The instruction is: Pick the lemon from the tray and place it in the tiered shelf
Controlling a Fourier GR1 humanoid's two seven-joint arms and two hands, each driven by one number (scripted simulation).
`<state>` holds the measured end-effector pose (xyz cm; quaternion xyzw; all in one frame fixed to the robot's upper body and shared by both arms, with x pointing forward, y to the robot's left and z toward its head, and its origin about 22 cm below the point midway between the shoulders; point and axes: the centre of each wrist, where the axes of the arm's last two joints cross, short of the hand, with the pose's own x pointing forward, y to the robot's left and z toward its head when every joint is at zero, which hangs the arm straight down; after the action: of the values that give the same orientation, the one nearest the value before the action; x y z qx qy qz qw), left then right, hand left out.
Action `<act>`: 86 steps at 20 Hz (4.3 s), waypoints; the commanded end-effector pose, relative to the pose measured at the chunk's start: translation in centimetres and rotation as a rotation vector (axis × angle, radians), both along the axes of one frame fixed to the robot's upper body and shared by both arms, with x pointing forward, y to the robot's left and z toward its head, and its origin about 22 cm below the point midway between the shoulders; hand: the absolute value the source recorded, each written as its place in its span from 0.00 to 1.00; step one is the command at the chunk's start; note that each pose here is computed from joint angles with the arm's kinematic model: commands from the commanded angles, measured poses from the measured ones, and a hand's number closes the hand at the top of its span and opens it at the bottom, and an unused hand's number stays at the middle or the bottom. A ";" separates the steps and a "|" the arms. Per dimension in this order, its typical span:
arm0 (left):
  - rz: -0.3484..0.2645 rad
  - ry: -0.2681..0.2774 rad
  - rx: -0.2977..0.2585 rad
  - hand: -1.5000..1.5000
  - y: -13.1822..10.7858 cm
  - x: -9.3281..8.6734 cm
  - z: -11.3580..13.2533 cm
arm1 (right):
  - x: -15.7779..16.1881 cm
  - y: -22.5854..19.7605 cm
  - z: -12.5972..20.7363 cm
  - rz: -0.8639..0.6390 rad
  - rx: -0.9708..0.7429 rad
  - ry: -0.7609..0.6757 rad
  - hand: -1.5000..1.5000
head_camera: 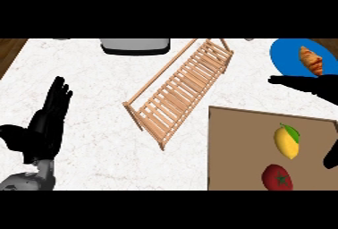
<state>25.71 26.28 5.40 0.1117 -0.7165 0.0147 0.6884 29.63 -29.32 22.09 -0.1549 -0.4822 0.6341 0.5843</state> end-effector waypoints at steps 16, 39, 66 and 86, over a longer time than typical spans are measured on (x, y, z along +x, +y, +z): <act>0.007 -0.003 0.013 0.50 1.6 -1.7 0.0 | -0.9 1.8 -6.5 -0.100 -0.418 -0.050 0.00; -0.013 0.009 0.008 0.50 -0.8 0.5 0.9 | 1.6 -1.3 -14.7 -0.065 -0.353 -0.054 0.00; 0.014 -0.003 -0.004 0.50 0.8 0.2 0.6 | -5.4 9.6 -21.2 0.427 -0.110 -0.268 1.00; 0.023 -0.004 -0.004 0.50 0.9 -1.2 0.1 | -11.4 5.9 -4.1 0.113 0.518 -0.396 1.00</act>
<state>24.90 27.65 5.66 0.1193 -0.7146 0.0270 0.6888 19.45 -22.46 14.55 -0.0697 -0.7149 0.5266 0.4547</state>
